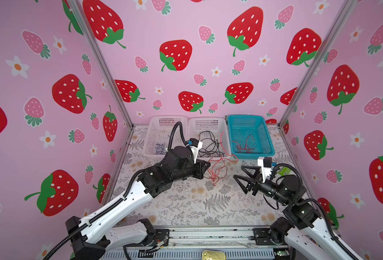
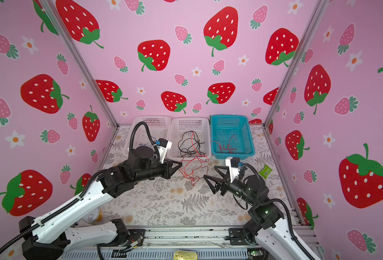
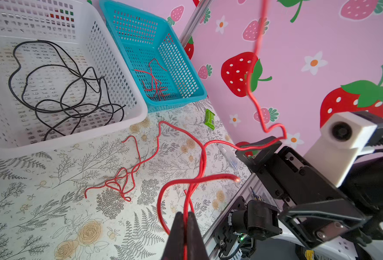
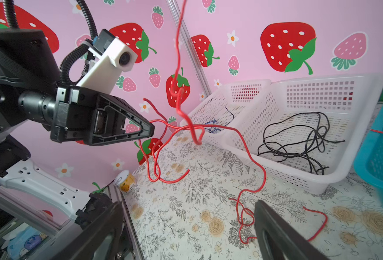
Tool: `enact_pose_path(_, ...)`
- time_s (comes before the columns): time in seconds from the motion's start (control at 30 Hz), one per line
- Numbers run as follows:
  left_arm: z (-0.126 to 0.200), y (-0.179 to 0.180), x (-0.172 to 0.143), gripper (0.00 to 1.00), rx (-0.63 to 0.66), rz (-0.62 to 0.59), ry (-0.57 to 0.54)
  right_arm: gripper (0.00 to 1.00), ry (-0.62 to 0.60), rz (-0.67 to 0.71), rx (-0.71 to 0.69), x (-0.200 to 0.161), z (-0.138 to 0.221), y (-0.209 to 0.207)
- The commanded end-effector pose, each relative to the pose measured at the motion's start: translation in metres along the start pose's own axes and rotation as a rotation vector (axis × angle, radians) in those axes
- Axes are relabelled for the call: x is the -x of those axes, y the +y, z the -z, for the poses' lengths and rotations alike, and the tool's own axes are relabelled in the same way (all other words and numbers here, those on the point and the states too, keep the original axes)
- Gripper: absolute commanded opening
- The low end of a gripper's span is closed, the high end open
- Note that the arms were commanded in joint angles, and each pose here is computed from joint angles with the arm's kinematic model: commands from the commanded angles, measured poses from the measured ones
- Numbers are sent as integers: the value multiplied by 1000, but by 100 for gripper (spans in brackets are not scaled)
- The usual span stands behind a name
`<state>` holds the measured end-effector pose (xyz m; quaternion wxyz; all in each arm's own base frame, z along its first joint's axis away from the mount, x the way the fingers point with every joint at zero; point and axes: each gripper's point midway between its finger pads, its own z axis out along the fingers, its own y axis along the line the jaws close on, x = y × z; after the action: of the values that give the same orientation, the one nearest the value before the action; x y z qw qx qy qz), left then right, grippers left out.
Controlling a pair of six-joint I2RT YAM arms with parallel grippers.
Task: Untangle and sort cables by color
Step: Untie the cable.
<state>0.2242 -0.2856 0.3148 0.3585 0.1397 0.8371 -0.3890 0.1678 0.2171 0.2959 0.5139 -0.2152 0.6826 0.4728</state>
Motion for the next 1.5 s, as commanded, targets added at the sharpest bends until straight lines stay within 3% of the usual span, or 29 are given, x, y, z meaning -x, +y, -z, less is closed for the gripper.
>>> enact_pose_path(0.0,10,-24,19,0,-87,17,-58,90,-71,11,-47,11,-5,-10)
enact_pose_path(0.23,28,-35,19,0,-142,47,-72,87,-18,36,-190,-11,-28,-51)
enact_pose_path(0.47,38,-40,14,0,-172,68,-71,87,-35,36,-205,-20,-48,-67)
enact_pose_path(0.8,40,-41,8,0,-195,95,-62,85,-82,49,-136,-15,-65,-56)
enact_pose_path(1.0,41,-43,6,0,-212,110,-66,81,-30,52,-156,-33,-82,-70)
enact_pose_path(1.27,47,-45,5,0,-221,111,-73,67,-48,70,-168,-36,-90,-77)
enact_pose_path(1.43,49,-41,1,0,-214,115,-73,51,-59,79,-177,-32,-95,-80)
enact_pose_path(1.47,49,-39,0,0,-209,117,-70,42,-62,82,-179,-31,-94,-80)
